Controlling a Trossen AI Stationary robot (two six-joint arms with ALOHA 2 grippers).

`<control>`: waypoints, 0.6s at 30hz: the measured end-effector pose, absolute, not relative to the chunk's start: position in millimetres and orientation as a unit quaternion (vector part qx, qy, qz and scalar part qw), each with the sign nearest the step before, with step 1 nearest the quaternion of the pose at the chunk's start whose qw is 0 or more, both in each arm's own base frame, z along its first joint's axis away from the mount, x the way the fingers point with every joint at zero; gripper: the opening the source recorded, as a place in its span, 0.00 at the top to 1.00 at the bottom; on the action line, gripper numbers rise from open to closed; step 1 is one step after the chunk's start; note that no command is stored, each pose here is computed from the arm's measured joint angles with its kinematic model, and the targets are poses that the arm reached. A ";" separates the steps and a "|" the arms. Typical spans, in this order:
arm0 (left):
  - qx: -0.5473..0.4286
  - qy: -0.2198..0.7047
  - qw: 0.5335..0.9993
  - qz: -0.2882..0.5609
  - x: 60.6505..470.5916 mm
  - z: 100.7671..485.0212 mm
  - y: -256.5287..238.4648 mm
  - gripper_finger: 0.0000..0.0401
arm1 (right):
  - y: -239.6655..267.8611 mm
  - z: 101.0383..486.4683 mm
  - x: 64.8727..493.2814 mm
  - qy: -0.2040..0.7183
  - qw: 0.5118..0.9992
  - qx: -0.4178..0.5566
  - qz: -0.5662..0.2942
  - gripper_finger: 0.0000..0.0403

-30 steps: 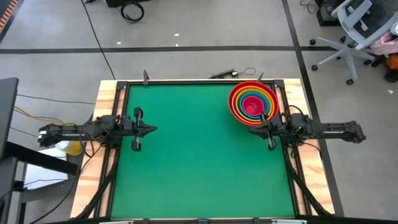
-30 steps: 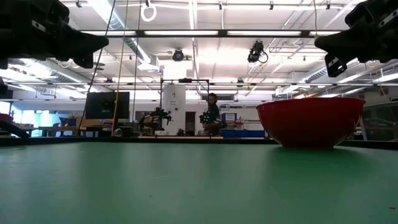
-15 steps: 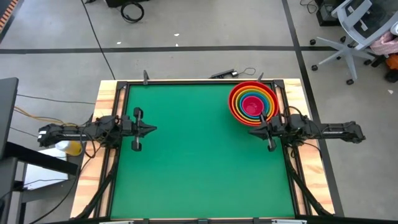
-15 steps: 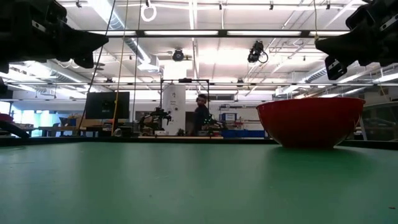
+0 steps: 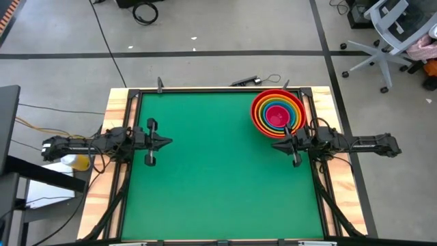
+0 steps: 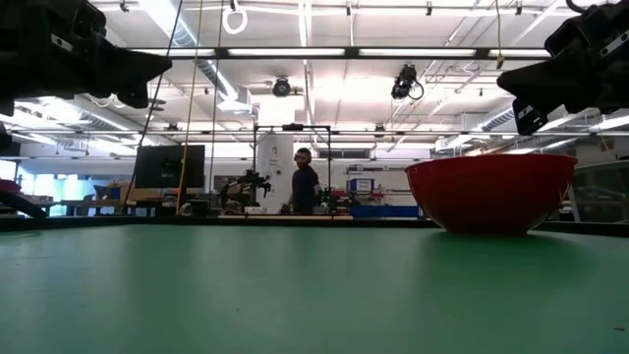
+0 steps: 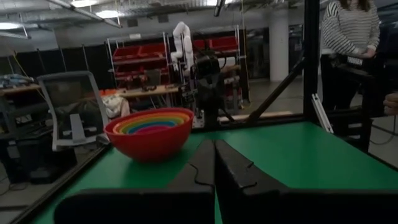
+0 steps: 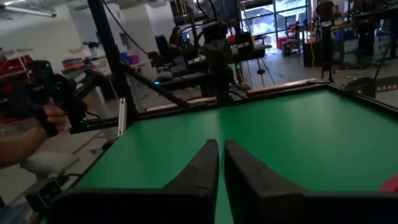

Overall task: Nest bowls inside each other
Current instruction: Return to Home Position

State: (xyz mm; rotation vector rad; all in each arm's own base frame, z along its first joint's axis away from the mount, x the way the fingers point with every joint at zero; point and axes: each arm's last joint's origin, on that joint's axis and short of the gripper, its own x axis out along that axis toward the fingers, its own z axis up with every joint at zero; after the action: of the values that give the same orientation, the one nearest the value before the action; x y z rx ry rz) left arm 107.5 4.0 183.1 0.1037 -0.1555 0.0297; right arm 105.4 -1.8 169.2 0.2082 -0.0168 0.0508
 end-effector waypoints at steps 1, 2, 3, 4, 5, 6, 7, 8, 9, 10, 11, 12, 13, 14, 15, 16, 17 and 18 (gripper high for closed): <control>0.051 -0.073 0.996 0.015 107.7 182.2 4.0 1.00 | -1.8 169.3 105.4 -0.009 0.994 0.109 0.025 0.90; 0.050 -0.068 0.996 0.014 107.9 181.3 4.0 1.00 | -1.8 169.3 105.4 -0.009 0.993 0.113 0.025 0.88; 0.047 -0.067 0.997 0.014 107.9 181.0 4.0 1.00 | -1.8 169.2 105.4 -0.008 0.993 0.115 0.025 0.87; 0.044 -0.067 0.997 0.014 107.9 181.0 4.0 1.00 | -1.8 169.2 105.4 -0.008 0.993 0.115 0.025 0.86; 0.043 -0.067 0.997 0.014 107.9 181.0 4.0 1.00 | -1.8 169.3 105.4 -0.009 0.993 0.115 0.025 0.85; 0.043 -0.067 0.997 0.014 107.9 181.0 4.0 1.00 | -1.8 169.3 105.4 -0.009 0.993 0.115 0.025 0.84; 0.043 -0.067 0.997 0.014 107.9 181.0 4.0 1.00 | -1.8 169.3 105.4 -0.009 0.993 0.115 0.025 0.84; 0.043 -0.067 0.997 0.014 107.9 180.9 4.0 1.00 | -1.8 169.3 105.4 -0.009 0.993 0.115 0.025 0.84; 0.043 -0.067 0.997 0.014 107.9 180.9 4.0 1.00 | -1.8 169.3 105.4 -0.009 0.993 0.115 0.025 0.84; 0.043 -0.067 0.997 0.014 107.9 180.9 4.0 1.00 | -1.8 169.3 105.4 -0.009 0.993 0.115 0.025 0.84; 0.043 -0.067 0.997 0.014 107.9 180.9 4.0 0.99 | -1.8 169.3 105.4 -0.009 0.993 0.115 0.025 0.84; 0.043 -0.067 0.997 0.014 107.9 180.9 4.0 0.99 | -1.8 169.3 105.4 -0.009 0.993 0.115 0.025 0.84; 0.043 -0.067 0.997 0.014 107.9 180.9 4.0 0.99 | -1.8 169.3 105.4 -0.009 0.993 0.115 0.025 0.84; 0.043 -0.067 0.997 0.014 107.9 180.9 4.0 0.99 | -1.8 169.3 105.4 -0.009 0.993 0.116 0.025 0.84; 0.043 -0.067 0.997 0.014 107.9 180.9 4.0 0.99 | -1.8 169.3 105.4 -0.009 0.993 0.116 0.025 0.84; 0.043 -0.067 0.997 0.014 107.9 180.9 4.0 0.99 | -1.8 169.3 105.4 -0.009 0.993 0.116 0.025 0.84; 0.043 -0.067 0.997 0.014 107.9 180.9 4.0 0.99 | -1.8 169.3 105.4 -0.009 0.993 0.116 0.025 0.84; 0.042 -0.067 0.997 0.014 107.9 180.9 4.0 0.99 | -1.8 169.3 105.4 -0.009 0.993 0.116 0.025 0.84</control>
State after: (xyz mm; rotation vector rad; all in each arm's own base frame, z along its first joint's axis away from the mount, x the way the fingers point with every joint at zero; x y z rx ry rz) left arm 107.9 4.0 180.9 0.0850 -0.1334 0.0275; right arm 105.4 -1.8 169.3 0.2317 -0.0173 0.0509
